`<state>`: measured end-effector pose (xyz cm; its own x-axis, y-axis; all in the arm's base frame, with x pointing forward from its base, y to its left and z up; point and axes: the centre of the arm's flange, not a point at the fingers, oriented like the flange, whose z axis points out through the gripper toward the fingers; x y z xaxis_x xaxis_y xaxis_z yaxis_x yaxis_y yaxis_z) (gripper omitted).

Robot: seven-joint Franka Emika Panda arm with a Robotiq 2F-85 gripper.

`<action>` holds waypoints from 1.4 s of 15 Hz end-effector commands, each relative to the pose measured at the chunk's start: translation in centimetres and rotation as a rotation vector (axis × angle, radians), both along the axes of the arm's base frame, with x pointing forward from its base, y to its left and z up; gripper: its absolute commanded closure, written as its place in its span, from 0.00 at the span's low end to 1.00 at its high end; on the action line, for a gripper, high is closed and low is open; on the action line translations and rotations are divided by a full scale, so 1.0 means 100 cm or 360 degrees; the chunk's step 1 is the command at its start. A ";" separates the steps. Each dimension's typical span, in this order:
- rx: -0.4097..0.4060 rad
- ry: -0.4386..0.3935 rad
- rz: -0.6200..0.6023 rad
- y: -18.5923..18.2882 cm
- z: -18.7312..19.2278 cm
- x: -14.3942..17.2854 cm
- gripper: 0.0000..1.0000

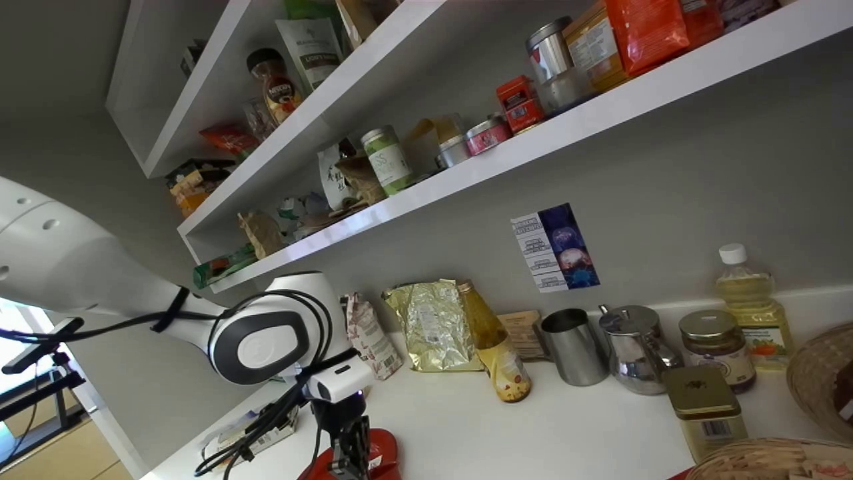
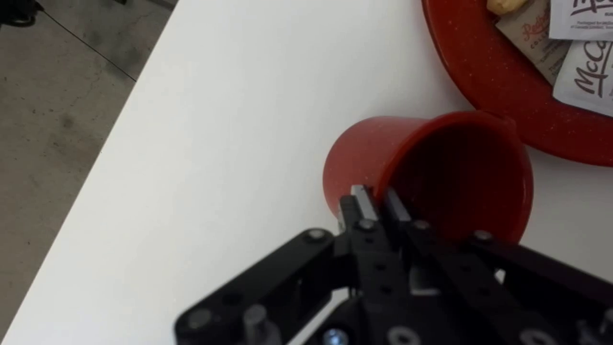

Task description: Shift the cup to the counter

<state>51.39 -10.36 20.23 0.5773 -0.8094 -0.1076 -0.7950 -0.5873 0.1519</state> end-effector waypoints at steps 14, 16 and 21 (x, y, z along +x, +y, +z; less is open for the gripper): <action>-0.0005 -0.0070 0.0031 0.003 0.024 0.008 0.37; -0.0018 -0.0166 0.0053 0.003 0.054 0.019 0.22; -0.0020 -0.0218 0.0023 0.002 0.068 0.025 0.15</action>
<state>53.88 -10.16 27.03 0.5976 -0.8016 -0.0169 -0.8002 -0.5976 0.0495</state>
